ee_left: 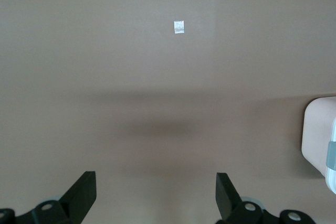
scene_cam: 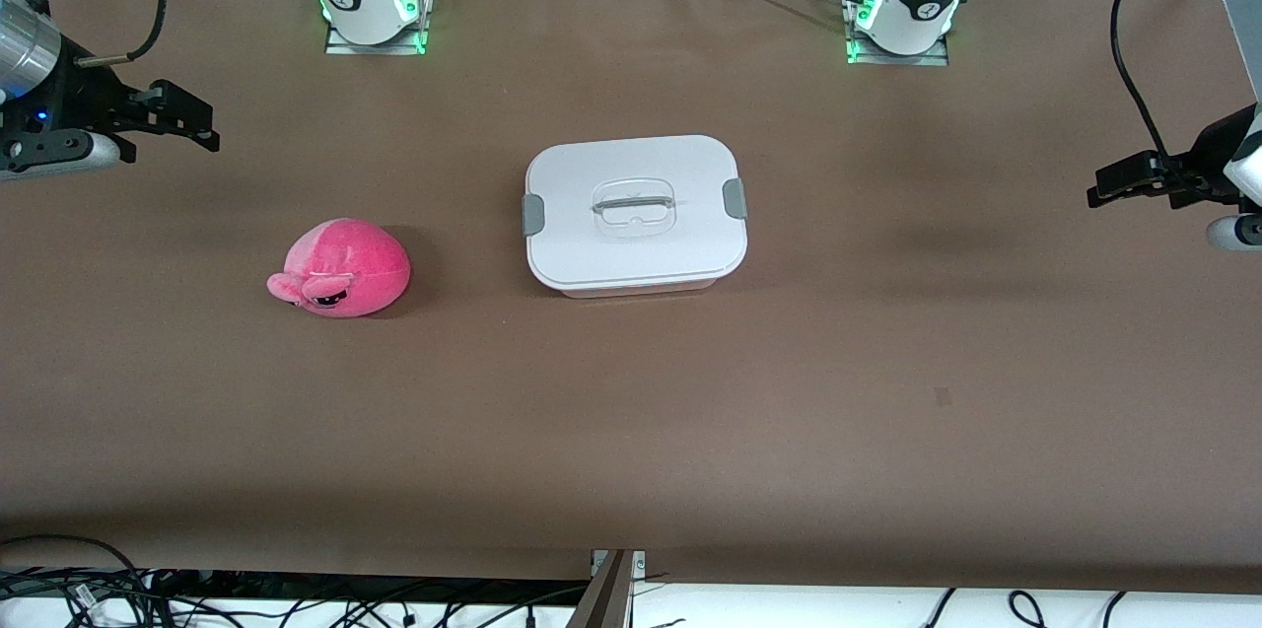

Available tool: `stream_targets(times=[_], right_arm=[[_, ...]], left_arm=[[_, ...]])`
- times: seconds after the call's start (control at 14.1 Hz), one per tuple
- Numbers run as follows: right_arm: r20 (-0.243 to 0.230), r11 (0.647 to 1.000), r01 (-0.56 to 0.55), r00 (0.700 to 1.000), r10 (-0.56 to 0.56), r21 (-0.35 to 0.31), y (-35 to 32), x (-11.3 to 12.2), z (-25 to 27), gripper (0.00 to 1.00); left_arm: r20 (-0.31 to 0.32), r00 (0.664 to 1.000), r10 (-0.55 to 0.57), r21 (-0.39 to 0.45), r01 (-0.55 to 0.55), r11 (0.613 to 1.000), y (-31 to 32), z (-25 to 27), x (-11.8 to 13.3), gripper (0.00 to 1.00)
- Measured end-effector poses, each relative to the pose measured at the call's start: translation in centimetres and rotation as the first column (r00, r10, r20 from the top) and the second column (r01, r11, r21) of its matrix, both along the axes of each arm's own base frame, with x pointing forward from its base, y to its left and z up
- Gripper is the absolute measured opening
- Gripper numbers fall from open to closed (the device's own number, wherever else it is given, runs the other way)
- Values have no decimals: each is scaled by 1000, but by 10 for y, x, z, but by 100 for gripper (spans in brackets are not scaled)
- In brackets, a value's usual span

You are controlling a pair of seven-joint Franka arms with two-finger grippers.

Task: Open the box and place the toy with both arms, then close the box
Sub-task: 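Move the left gripper toward the white box lid handle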

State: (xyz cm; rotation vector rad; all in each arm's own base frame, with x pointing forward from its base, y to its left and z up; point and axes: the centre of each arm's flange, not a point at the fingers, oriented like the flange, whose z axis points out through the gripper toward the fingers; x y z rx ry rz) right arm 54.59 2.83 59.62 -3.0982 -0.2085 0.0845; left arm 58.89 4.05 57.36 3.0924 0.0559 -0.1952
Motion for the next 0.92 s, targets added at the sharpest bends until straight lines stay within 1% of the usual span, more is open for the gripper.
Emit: stream_targets(times=[0.57,0.71,0.92], right_arm=[[5,1000,-3,1000,3,0,0,0,1,100],[4,1000,-2,1000,2,0,0,1,0,100],[1,1000,-2,1000,2,0,-1,1,-1,100]], left_arm=[[-3,1000,-8,-1,8,1000,-4,0,0,100],[-21,999,-48,-6,48,999,-26,-3,0,100],[-38,985,-166,-9,166,986,-97,-12,0,100]])
